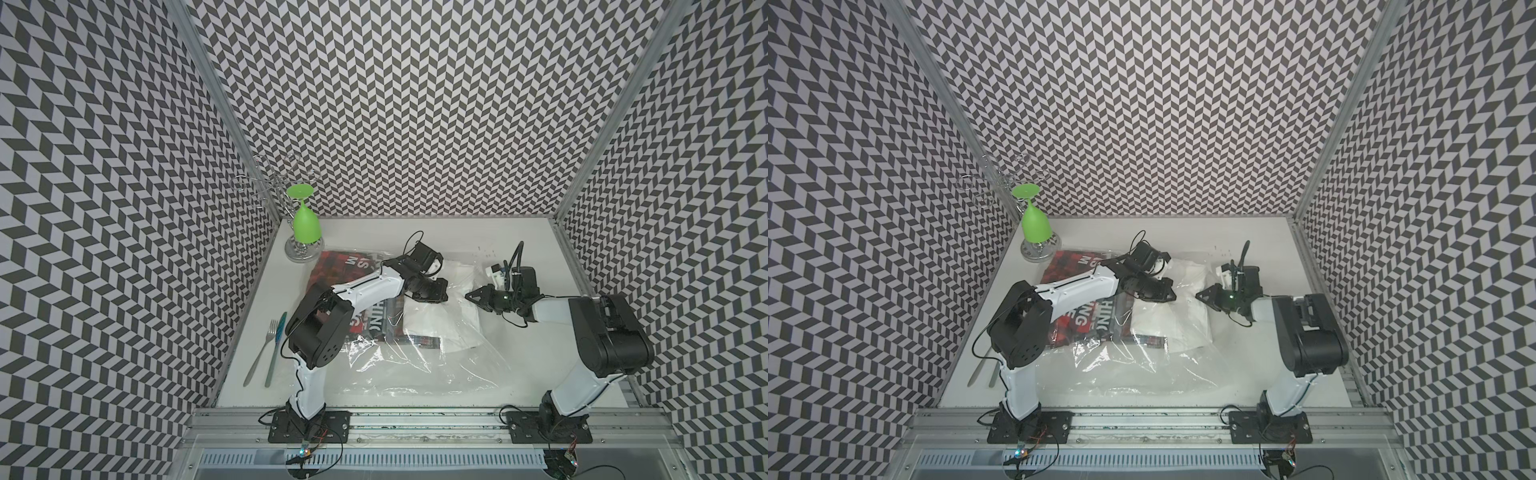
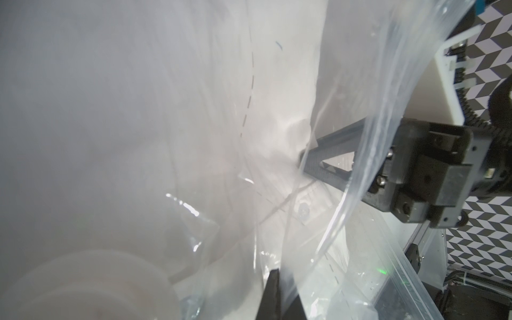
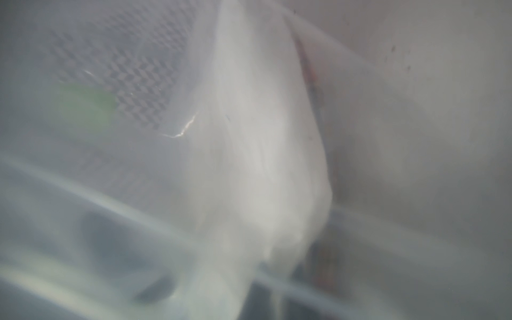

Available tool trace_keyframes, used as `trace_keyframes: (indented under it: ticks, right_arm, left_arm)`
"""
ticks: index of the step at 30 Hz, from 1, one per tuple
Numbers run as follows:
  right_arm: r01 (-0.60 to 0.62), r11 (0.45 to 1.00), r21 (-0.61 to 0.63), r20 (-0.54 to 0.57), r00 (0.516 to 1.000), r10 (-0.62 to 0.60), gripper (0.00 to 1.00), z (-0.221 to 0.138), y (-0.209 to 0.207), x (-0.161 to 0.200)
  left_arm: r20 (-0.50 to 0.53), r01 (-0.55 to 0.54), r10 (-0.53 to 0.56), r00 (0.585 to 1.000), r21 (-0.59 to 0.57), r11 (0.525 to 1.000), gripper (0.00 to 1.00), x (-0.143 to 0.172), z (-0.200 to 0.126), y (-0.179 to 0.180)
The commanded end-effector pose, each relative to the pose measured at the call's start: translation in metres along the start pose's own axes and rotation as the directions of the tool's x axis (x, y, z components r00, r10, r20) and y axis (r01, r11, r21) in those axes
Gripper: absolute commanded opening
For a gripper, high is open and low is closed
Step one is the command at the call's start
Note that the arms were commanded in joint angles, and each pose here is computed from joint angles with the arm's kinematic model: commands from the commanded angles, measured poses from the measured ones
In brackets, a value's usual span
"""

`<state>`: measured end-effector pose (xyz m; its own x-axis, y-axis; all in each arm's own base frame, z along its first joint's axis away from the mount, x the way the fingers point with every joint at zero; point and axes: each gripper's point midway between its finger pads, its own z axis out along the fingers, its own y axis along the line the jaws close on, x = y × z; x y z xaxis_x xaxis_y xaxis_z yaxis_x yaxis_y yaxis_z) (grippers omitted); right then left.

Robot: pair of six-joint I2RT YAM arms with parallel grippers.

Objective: Take the shirt out of the vacuum bag
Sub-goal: Take out the shirt from the vacuum bag.

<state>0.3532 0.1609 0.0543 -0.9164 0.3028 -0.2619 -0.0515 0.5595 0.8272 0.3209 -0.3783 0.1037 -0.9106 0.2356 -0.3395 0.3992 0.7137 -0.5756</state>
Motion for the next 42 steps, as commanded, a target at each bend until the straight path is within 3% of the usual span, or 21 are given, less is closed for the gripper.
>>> trace_keyframes:
  ticks: [1, 3, 15, 30, 42]
  right_arm:
    - [0.041, 0.999, -0.018, 0.010, 0.999, -0.041, 0.04, -0.003, 0.013, -0.003]
    - [0.053, 0.999, -0.009, 0.026, 0.998, -0.053, 0.00, -0.009, 0.020, -0.007]
    - [0.078, 0.997, 0.013, 0.067, 0.995, -0.079, 0.00, -0.049, 0.065, -0.011]
    - [0.151, 0.987, -0.057, 0.145, 0.979, -0.141, 0.00, -0.081, 0.130, -0.037]
    - [0.149, 0.989, -0.009, 0.174, 0.974, -0.145, 0.00, -0.097, 0.137, -0.050]
  left_arm:
    - [-0.007, -0.023, 0.023, 1.000, -0.004, 1.000, 0.00, -0.003, -0.005, -0.001]
    - [0.004, -0.018, 0.018, 1.000, -0.008, 1.000, 0.00, -0.008, -0.009, 0.002]
    - [0.104, 0.043, -0.041, 0.994, -0.019, 0.999, 0.00, -0.054, -0.048, 0.047]
    - [0.065, 0.036, -0.040, 0.997, 0.055, 0.998, 0.00, -0.050, -0.032, 0.036]
    - [0.034, 0.052, -0.052, 0.998, 0.010, 0.999, 0.00, -0.034, -0.016, 0.059]
